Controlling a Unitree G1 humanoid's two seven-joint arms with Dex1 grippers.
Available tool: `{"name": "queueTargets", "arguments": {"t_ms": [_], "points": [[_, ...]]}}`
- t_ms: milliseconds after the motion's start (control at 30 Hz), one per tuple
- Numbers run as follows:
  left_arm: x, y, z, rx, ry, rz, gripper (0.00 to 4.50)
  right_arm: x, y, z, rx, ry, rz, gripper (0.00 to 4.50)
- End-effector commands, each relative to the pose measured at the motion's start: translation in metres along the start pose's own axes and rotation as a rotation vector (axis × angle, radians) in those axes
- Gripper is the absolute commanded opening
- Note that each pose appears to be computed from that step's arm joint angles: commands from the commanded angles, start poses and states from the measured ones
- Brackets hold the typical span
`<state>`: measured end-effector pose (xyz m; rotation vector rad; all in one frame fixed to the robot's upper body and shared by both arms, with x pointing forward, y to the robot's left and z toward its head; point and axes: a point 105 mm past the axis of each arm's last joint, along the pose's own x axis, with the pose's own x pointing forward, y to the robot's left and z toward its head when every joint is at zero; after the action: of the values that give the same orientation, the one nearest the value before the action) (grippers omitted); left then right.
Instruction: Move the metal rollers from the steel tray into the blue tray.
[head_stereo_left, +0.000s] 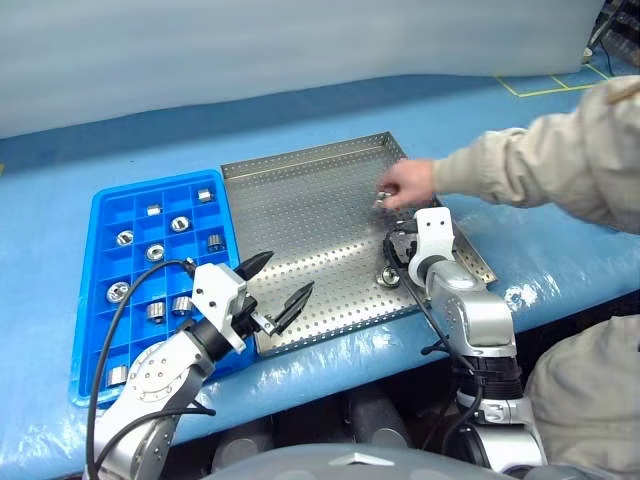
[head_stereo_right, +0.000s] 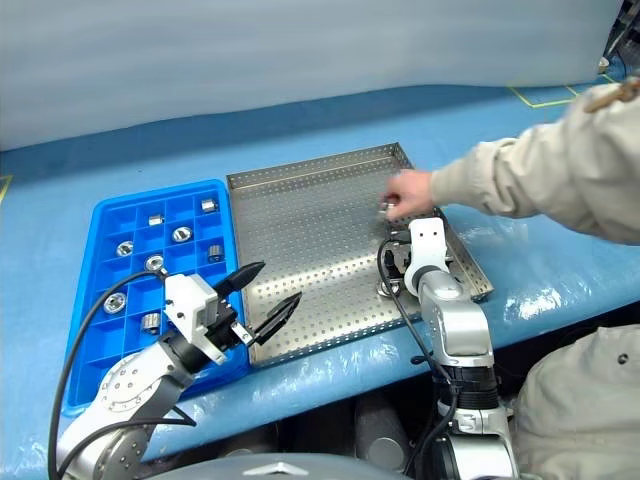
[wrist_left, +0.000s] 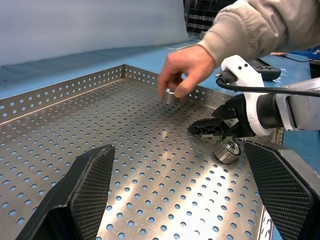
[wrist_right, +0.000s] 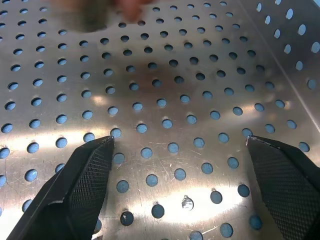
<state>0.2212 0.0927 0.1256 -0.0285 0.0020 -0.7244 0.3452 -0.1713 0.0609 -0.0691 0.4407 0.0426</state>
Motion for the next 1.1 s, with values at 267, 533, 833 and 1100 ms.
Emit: {"name": "queueTargets", "arguments": {"t_ms": [267, 533, 833, 1100], "points": [[0.0, -0.004, 0.009, 0.015, -0.038, -0.008, 4.5, -0.001, -0.001, 0.007, 0.0, -0.021, -0.006, 4.46], [-0.001, -0.003, 0.01, 0.018, -0.039, 0.002, 4.5, -0.002, 0.011, 0.032, -0.002, -0.122, 0.035, 4.46], [-0.005, -0.001, 0.01, 0.026, -0.037, 0.039, 4.5, -0.009, 0.07, 0.102, -0.003, -0.39, 0.234, 4.46], [-0.011, 0.0, 0.011, 0.03, -0.039, 0.09, 4.5, 0.001, 0.117, 0.094, -0.037, -0.328, 0.391, 4.46]]}}
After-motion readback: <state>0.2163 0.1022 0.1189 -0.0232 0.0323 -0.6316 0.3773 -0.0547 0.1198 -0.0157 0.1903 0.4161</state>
